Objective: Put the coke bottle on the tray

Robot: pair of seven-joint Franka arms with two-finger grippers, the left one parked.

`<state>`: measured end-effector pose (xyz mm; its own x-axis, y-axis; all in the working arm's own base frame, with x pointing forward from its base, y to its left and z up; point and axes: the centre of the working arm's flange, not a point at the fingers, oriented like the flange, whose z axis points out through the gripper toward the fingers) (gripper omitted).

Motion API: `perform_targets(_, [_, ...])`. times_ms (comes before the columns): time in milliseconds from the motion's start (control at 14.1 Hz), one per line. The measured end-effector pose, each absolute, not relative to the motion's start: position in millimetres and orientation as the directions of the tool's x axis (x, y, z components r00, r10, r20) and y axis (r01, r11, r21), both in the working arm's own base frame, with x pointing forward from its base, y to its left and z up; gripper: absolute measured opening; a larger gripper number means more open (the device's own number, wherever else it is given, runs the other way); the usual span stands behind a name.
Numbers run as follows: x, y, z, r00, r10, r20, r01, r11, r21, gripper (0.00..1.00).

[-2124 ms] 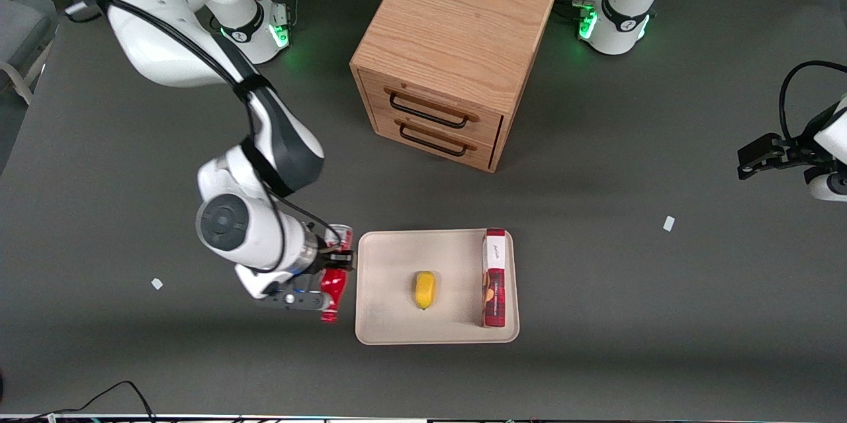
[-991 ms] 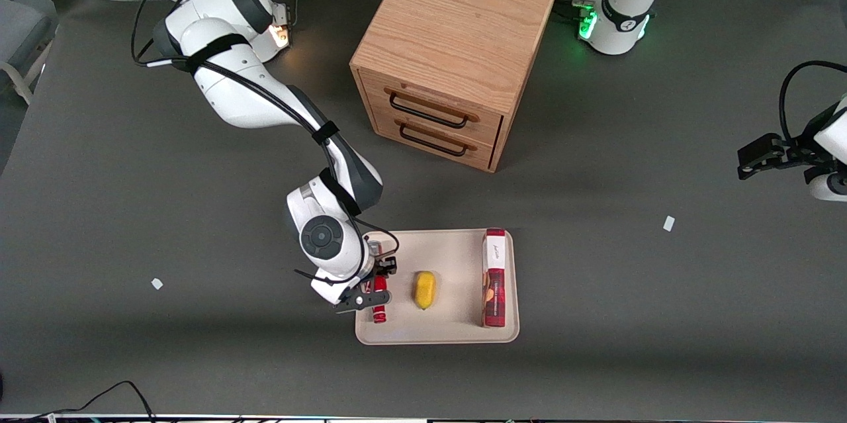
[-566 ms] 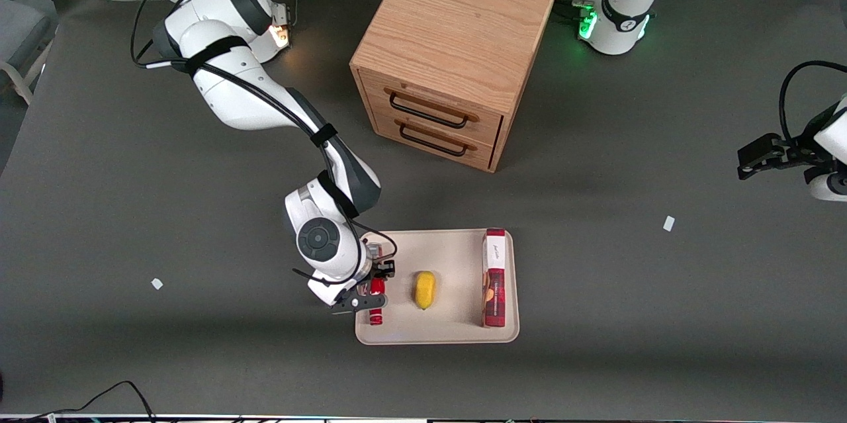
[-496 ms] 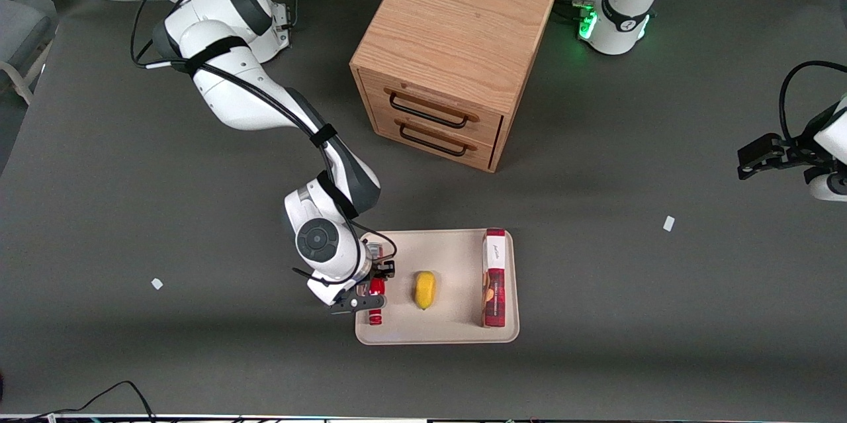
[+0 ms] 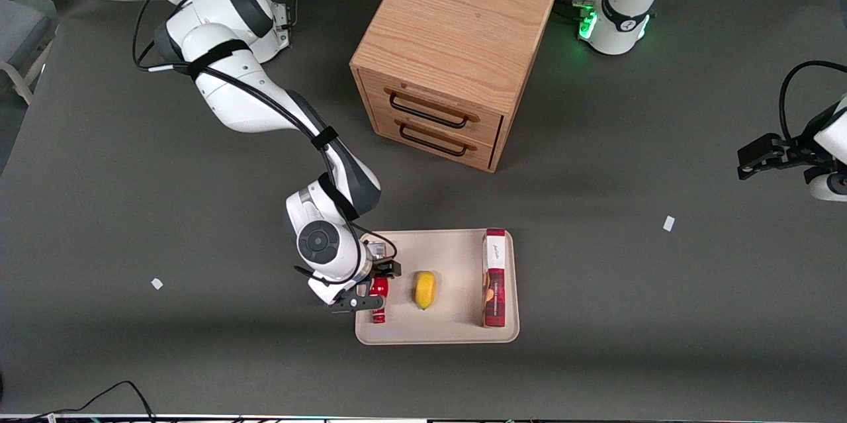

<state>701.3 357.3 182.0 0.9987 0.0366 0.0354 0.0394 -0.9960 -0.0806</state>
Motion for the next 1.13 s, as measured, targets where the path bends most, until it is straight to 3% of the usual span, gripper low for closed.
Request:
perform_targets(354, [714, 351, 211, 0.997, 0.018, 0.073, 0.025, -0.995, -0.102, 1.00])
perform_targets(637, [726, 325, 300, 0.996, -0.048, 0.068, -0.036, -0.984, -0.176, 1.00])
perform_targets(920, [723, 261, 391, 0.998, -0.056, 0.010, -0.054, -0.992, -0.110, 1.00])
perform_targets(1133, [715, 206, 434, 1.000, -0.017, 0.027, -0.015, -0.999, -0.047, 1.00])
